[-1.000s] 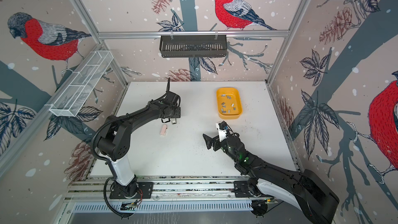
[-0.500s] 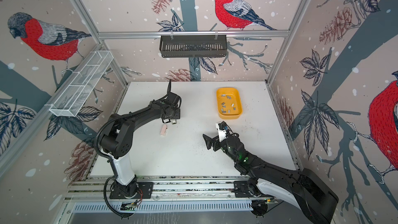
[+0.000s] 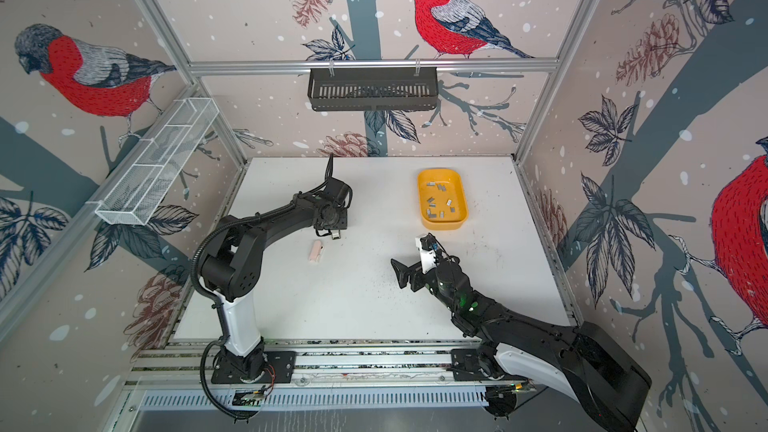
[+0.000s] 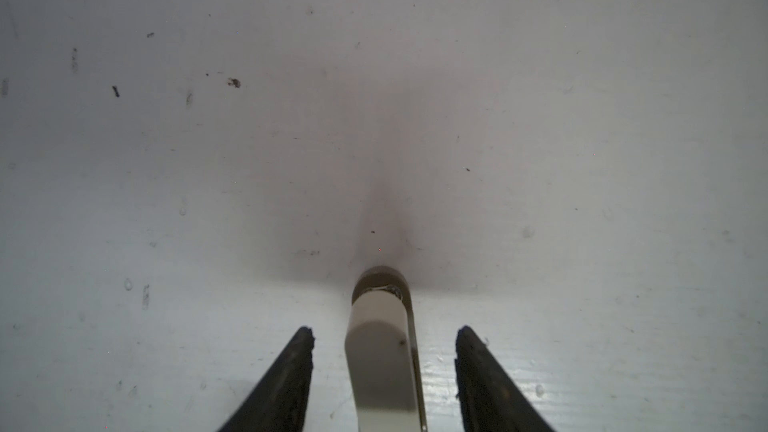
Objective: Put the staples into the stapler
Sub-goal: 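Close the left gripper on the cream stapler and lift it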
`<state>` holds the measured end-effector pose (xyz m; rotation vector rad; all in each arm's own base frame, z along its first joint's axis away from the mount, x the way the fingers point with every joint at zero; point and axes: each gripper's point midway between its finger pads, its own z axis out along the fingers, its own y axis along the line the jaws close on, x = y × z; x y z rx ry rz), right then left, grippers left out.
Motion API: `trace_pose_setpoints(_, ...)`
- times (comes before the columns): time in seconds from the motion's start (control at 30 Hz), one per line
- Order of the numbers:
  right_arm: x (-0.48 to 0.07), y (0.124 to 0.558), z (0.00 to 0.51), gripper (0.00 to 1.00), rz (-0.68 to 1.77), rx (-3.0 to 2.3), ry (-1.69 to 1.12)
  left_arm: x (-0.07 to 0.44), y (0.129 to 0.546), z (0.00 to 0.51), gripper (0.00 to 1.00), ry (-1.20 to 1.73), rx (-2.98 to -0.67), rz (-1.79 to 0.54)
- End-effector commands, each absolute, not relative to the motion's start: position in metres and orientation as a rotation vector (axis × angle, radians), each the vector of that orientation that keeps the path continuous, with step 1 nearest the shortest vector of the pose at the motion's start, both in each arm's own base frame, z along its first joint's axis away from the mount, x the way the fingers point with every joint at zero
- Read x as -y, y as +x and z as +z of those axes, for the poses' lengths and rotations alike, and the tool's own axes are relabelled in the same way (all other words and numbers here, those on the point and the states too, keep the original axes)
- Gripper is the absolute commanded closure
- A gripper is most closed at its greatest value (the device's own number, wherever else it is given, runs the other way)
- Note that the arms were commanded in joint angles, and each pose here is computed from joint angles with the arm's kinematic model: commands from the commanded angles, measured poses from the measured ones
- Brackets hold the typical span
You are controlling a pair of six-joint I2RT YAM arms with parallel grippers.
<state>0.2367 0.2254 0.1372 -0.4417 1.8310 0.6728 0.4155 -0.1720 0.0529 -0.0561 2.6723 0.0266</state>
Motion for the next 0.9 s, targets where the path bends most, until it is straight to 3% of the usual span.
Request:
trace_pose_setpoints(0.0,-0.2264,0.2404,0.1435,0.00,0.672,-1.816,-0.424,0.1691,0.4130,0.0504,0.47,-0.087,-2.686,0.042)
trace_pose_setpoints(0.23,-0.2252,0.2407,0.1444,0.00,0.668,-1.813,-0.418,0.1705,0.4130,0.0495,0.57,-0.094,-2.684,0.032)
trace_pose_setpoints(0.57,-0.2251,0.2406,0.1452,0.00,0.669,-1.810,-0.417,0.1708,0.4129,0.0455,0.59,-0.100,-2.691,0.033)
trace_pose_setpoints(0.87,-0.2243,0.2406,0.1459,0.00,0.667,-1.808,-0.414,0.1716,0.4147,0.0459,0.67,-0.099,-2.691,0.033)
